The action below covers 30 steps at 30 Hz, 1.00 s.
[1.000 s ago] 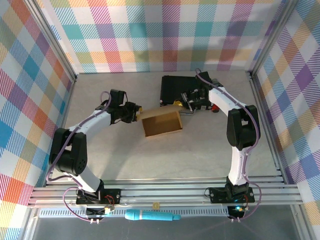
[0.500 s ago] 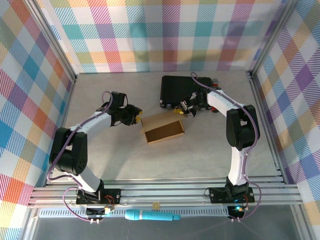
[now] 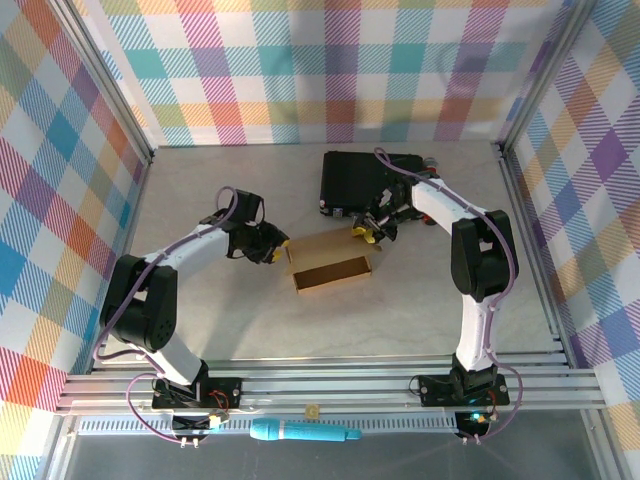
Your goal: Fold the paper box
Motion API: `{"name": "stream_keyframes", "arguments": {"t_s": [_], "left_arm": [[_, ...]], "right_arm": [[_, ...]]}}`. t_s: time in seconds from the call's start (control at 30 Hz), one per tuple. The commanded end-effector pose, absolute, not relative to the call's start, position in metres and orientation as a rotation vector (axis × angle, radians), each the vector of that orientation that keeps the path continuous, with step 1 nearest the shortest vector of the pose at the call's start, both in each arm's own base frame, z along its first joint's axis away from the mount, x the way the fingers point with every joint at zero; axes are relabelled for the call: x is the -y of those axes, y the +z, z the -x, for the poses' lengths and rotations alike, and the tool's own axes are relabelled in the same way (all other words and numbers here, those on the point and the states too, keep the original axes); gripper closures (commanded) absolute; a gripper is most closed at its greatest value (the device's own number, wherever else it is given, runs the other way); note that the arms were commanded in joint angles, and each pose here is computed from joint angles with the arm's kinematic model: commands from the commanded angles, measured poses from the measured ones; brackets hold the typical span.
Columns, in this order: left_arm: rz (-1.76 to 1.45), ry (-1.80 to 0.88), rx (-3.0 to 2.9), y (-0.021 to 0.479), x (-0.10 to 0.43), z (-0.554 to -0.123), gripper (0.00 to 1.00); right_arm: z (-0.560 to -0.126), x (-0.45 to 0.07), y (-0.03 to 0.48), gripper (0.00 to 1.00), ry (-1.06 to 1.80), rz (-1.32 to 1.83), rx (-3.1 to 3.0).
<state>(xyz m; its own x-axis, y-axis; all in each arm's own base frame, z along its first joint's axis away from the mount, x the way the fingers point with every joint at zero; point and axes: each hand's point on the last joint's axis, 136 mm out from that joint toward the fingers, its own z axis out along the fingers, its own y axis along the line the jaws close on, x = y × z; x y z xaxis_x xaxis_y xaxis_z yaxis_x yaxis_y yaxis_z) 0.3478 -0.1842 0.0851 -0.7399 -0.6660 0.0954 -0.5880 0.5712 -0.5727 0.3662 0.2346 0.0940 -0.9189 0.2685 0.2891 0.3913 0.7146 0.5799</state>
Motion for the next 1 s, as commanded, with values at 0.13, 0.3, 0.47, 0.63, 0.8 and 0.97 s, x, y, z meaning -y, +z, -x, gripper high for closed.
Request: {"name": "stream_keyframes", "arguments": {"t_s": [0.13, 0.3, 0.47, 0.63, 0.8, 0.97], "left_arm": [[0.966, -0.801, -2.741, 0.082, 0.181, -0.326, 0.62], [0.945, -0.815, -2.736, 0.083, 0.189, -0.328, 0.58], [0.942, -0.800, -2.758, 0.075, 0.191, -0.325, 0.58], [0.931, -0.789, -2.768, 0.067, 0.193, -0.323, 0.59], [0.923, -0.771, -2.786, 0.055, 0.195, -0.320, 0.59], [0.904, -0.727, -2.823, 0.041, 0.194, -0.313, 0.61]], "right_arm": [[-0.356, -0.227, 0.106, 0.66, -0.872, 0.400, 2.832], [-0.351, -0.227, 0.103, 0.64, -0.809, 0.354, 2.855], [-0.345, -0.223, 0.098, 0.65, -0.751, 0.328, 2.874], [-0.339, -0.217, 0.088, 0.69, -0.686, 0.292, 2.893], [-0.335, -0.210, 0.079, 0.69, -0.588, 0.225, 2.934], [-0.332, -0.200, 0.074, 0.65, -0.496, 0.162, 2.968]]}}
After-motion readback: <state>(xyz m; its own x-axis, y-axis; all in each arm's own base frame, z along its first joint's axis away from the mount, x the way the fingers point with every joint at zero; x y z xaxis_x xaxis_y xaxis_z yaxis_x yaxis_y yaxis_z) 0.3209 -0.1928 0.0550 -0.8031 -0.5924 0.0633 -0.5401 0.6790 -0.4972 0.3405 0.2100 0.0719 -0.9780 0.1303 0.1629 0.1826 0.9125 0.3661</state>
